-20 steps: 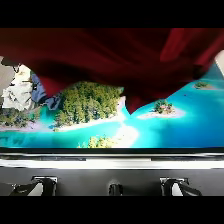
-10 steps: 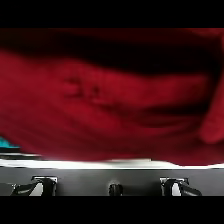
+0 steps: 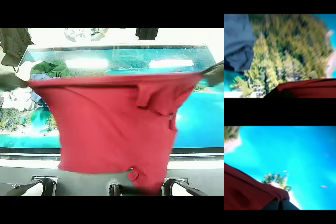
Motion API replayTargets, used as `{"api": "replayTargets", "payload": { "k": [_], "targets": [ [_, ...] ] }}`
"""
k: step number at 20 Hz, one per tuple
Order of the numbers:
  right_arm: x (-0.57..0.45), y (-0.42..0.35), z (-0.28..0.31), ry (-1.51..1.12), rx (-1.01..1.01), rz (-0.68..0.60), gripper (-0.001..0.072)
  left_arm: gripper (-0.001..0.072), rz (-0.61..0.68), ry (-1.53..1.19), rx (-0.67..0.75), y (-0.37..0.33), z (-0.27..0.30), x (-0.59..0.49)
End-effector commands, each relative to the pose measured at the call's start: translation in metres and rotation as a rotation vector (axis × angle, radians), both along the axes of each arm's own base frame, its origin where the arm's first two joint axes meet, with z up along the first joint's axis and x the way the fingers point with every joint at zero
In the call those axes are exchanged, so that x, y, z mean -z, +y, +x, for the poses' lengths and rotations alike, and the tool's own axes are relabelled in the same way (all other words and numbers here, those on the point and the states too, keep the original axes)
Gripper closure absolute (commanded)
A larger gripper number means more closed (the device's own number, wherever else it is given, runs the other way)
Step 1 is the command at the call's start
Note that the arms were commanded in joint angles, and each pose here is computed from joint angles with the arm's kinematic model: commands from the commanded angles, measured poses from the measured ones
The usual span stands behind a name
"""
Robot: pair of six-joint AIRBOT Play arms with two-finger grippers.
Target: Fold the shirts.
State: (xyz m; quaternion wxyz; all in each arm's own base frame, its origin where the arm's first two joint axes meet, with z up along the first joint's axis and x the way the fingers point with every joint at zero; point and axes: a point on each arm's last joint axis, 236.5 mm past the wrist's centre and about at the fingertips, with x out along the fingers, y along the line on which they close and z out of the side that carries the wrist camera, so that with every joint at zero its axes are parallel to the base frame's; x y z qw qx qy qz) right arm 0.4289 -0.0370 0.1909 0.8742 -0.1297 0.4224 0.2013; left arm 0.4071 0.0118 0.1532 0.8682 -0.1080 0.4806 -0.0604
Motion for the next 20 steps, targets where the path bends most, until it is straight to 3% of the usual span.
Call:
{"api": "replayTargets", "payload": {
  "k": [1, 5, 9, 12, 15, 17, 20],
  "targets": [
    [0.146, 0.026, 0.072, 0.222, 0.074, 0.16, 0.0674, 0.0681, -0.114, 0.196, -0.012, -0.008, 0.044, 0.128],
    [0.182, 0.034, 0.138, 0.104, 0.223, 0.32, 0.0673, 0.0681, -0.245, 0.2, -0.056, -0.018, 0.102, 0.176],
    [0.168, 0.023, 0.157, 0.013, 0.279, 0.325, 0.0673, 0.068, -0.264, 0.173, -0.056, -0.014, 0.13, 0.179],
    [0.164, 0.041, 0.113, 0.13, 0.09, 0.242, 0.0672, 0.0679, -0.254, 0.234, 0.067, -0.021, 0.109, 0.166],
    [0.171, 0.034, 0.041, 0.369, -0.033, 0.106, 0.0671, 0.068, -0.287, 0.471, 0.232, -0.035, 0.044, 0.166],
    [0.19, 0.022, 0.012, 0.502, 0.0, 0.061, 0.0672, 0.068, -0.269, 0.559, 0.244, -0.034, 0.023, 0.177],
    [0.226, 0.028, -0.007, 0.591, 0.033, 0.1, 0.0672, 0.068, -0.296, 0.673, 0.196, -0.037, 0.003, 0.204]
  ]
}}
